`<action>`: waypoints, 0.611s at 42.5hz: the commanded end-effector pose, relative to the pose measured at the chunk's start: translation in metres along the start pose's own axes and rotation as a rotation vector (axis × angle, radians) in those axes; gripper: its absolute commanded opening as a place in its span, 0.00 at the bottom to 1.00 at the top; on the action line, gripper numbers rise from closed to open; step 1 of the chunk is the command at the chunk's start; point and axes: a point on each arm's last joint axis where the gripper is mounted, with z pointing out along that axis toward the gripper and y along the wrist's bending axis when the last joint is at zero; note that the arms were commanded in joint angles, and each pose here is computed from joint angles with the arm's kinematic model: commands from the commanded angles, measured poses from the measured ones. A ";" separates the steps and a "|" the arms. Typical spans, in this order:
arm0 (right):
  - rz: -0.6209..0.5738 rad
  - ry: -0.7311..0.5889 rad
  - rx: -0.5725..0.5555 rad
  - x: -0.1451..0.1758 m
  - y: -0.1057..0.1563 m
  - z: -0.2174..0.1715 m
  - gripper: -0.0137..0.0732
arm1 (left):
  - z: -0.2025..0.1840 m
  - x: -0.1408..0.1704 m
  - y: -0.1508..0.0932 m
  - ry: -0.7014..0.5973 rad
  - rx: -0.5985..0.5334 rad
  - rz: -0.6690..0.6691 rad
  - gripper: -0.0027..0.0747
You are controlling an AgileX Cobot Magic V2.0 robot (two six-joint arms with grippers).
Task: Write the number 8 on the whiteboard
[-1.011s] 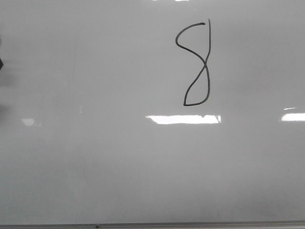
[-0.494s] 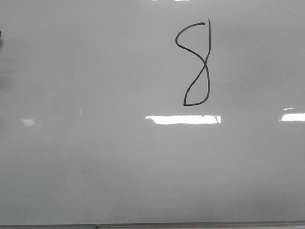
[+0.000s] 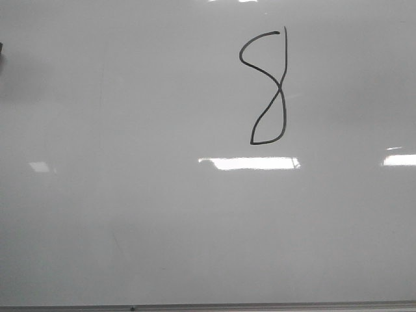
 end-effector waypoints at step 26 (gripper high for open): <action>0.024 -0.064 0.110 0.030 -0.008 -0.005 0.83 | -0.032 0.015 -0.028 -0.139 0.189 0.091 0.50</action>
